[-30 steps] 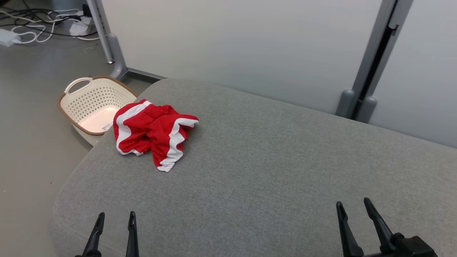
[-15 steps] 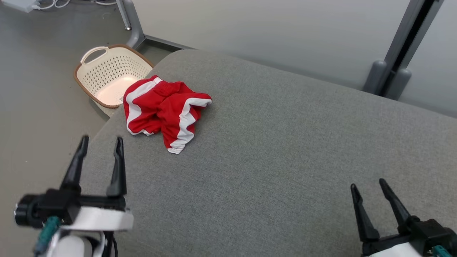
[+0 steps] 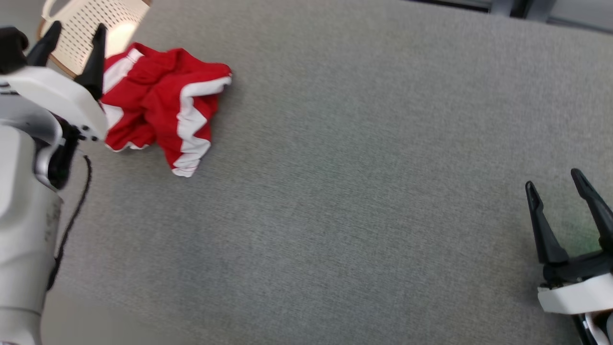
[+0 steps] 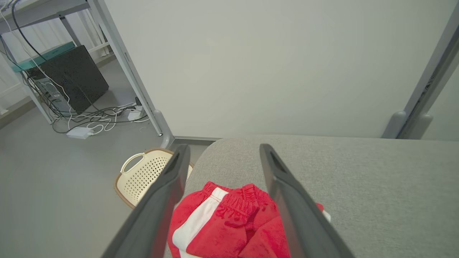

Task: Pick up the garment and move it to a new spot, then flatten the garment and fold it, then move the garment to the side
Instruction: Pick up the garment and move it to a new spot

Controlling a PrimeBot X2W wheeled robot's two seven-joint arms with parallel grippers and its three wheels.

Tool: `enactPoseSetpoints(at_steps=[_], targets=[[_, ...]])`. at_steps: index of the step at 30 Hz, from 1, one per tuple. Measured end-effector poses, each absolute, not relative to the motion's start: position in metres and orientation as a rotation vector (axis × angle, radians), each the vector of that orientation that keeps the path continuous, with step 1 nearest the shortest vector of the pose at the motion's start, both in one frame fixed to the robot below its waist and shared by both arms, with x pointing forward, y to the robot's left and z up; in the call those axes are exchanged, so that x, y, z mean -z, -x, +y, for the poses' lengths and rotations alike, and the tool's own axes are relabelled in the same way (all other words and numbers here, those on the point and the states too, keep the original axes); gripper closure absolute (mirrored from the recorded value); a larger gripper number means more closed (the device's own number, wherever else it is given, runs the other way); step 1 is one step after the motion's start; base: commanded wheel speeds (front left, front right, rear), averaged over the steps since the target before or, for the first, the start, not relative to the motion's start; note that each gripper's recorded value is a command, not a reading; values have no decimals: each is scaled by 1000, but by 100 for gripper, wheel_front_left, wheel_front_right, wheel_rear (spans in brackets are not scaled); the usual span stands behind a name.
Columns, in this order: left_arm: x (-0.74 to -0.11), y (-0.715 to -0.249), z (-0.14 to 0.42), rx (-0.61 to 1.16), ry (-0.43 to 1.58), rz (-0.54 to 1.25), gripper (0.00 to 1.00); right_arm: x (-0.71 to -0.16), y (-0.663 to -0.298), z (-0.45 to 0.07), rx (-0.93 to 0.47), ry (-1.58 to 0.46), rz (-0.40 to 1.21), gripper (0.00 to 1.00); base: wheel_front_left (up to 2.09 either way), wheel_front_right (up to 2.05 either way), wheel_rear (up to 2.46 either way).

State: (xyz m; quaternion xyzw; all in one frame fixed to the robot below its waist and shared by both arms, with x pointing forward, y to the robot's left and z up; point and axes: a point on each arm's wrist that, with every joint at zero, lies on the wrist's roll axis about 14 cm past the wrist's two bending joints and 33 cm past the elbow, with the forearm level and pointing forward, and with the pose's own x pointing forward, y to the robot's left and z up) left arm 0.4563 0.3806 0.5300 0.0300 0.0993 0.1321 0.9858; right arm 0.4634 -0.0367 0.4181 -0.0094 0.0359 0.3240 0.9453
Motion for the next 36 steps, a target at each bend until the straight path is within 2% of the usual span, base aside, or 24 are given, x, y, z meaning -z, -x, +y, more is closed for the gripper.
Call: enactPoseSetpoints(at_steps=[4, 9, 21, 25, 27, 33, 36], targets=[[-482, -480, 386, -279, -43, 410, 0, -403, -473, -50, -629, 18, 95, 0, 0, 0, 0], [-444, -519, 342, -165, -1, 493, 0, -387, -480, -70, -578, 20, 121, 0, 0, 0, 0], [-348, -503, 338, -119, -97, 861, 0, -365, -490, -81, -551, 3, 136, 0, 0, 0, 0], [-338, -500, 335, -112, -81, 900, 0, -364, -492, -81, -549, 0, 134, 0, 0, 0, 0], [-337, -500, 333, -96, -89, 906, 100, -365, -493, -80, -547, -1, 132, 0, 0, 0, 0], [-349, -504, 326, -70, -60, 806, 100, -372, -493, -81, -532, -5, 123, 0, 0, 0, 0], [-376, -514, 324, -62, -18, 660, 100, -384, -491, -80, -512, -19, 111, 0, 0, 0, 0]])
